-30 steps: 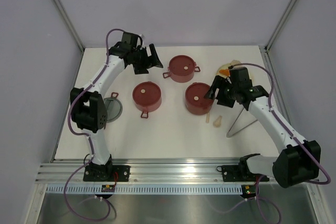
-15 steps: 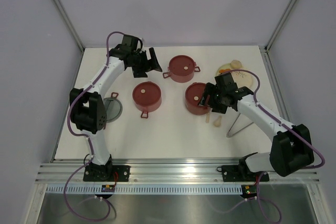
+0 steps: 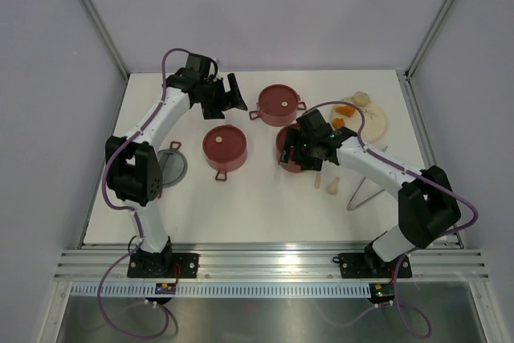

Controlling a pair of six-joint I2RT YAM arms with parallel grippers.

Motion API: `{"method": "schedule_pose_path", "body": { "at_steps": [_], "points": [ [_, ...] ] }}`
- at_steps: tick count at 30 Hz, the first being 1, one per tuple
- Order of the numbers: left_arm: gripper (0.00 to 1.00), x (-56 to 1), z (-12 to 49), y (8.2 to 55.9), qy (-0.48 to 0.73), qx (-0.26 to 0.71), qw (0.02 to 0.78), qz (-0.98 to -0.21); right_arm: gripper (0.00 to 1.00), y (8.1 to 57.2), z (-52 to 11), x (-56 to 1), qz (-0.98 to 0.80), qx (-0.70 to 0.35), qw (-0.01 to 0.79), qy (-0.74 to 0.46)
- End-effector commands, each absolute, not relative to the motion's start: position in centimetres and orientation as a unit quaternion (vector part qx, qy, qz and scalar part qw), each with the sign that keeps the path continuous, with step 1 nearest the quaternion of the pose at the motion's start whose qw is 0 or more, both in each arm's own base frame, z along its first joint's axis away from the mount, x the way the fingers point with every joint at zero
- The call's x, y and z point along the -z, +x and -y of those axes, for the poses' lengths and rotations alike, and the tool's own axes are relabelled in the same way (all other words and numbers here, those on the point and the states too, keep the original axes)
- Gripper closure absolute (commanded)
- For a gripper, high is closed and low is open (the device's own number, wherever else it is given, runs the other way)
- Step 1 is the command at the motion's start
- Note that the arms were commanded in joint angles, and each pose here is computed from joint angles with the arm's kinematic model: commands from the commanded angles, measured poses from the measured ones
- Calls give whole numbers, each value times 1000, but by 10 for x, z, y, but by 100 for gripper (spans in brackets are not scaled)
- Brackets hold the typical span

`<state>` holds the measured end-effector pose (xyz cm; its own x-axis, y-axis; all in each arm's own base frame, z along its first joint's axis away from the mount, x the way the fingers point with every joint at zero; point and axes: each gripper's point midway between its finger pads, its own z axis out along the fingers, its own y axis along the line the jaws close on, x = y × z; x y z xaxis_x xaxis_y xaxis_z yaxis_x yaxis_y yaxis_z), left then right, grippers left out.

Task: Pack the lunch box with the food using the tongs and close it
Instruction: Adjust the packing box at the center of the board.

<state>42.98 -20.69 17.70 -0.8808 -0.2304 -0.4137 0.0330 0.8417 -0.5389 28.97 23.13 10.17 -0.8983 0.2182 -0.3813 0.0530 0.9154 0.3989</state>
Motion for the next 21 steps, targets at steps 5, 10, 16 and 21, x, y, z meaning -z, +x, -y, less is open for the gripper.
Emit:
{"method": "schedule_pose_path", "body": {
  "at_steps": [5,10,16,21],
  "points": [
    [8,-204,193,429,-41,255,282,-924,18,305,-310,-149,-924,-287,252,-6],
    [8,-208,173,431,-61,249,289,-922,18,314,-295,-183,-913,-262,309,-39],
    [8,-208,165,428,-69,252,290,-921,17,355,-209,-197,-918,-174,354,26],
    [8,-204,169,425,-70,262,283,-920,24,389,-165,-162,-950,-82,302,-22]
  ]
}}
